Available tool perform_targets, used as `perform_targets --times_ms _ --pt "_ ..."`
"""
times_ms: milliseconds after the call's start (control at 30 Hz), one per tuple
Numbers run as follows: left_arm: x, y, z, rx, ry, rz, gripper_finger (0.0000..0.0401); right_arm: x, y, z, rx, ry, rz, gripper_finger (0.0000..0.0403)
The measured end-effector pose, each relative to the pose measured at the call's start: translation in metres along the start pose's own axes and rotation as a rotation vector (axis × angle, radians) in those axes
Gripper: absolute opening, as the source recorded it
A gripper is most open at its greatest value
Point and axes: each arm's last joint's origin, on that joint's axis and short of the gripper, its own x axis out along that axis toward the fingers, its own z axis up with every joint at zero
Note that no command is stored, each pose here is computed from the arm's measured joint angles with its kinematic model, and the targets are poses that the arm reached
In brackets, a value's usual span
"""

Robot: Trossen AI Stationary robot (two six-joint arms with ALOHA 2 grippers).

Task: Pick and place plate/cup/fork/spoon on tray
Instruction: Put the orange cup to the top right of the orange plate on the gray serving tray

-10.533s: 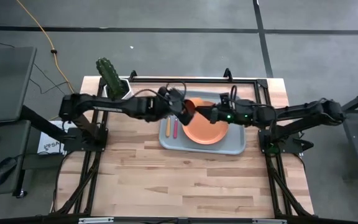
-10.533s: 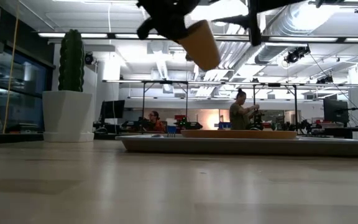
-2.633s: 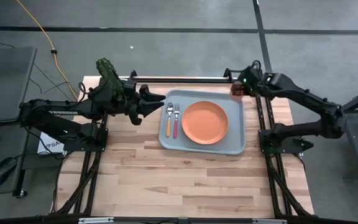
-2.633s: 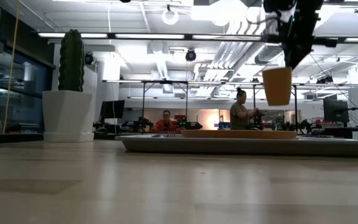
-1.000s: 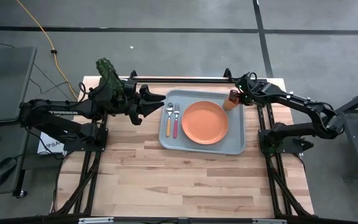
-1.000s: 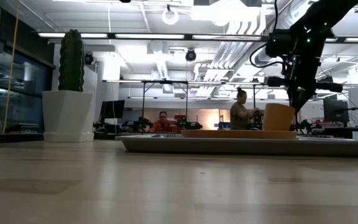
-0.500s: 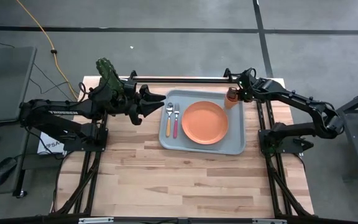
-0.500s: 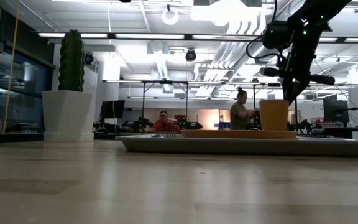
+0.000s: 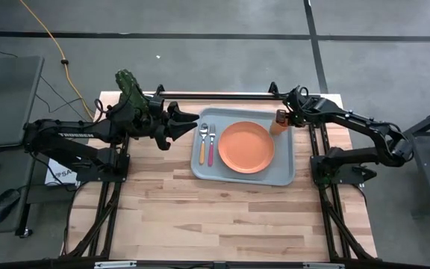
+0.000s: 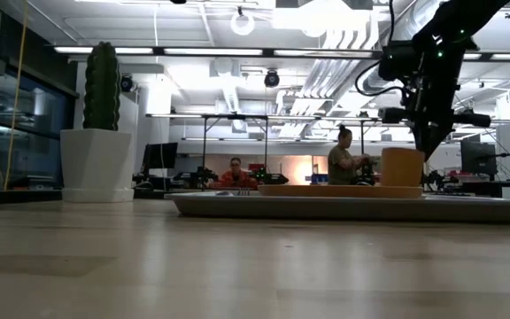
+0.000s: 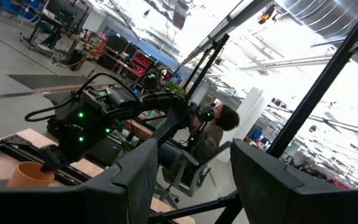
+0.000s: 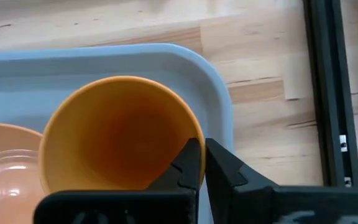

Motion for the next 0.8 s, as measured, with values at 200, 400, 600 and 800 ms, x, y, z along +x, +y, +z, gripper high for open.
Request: perform_targets --times_ms 200,400,600,800 --pt "0.0000 0.0000 0.0000 0.000 0.000 0.000 0.0188 -0.0002 0.0011 -0.0001 -0.021 0.017 0.027 0.0000" --pt "0.0000 0.0000 0.0000 0.000 0.000 0.000 0.0188 -0.0033 0.0030 0.0018 -0.041 0.018 0.040 0.0000" --pt "0.0000 0.0000 0.0000 0.000 0.000 0.000 0.0188 -0.0049 0.0034 0.0027 -0.055 0.019 0.040 0.0000" --pt "0.0000 0.0000 0.0000 0.000 0.000 0.000 0.0188 -0.0049 0.0034 0.0028 -0.056 0.017 0.040 0.0000"
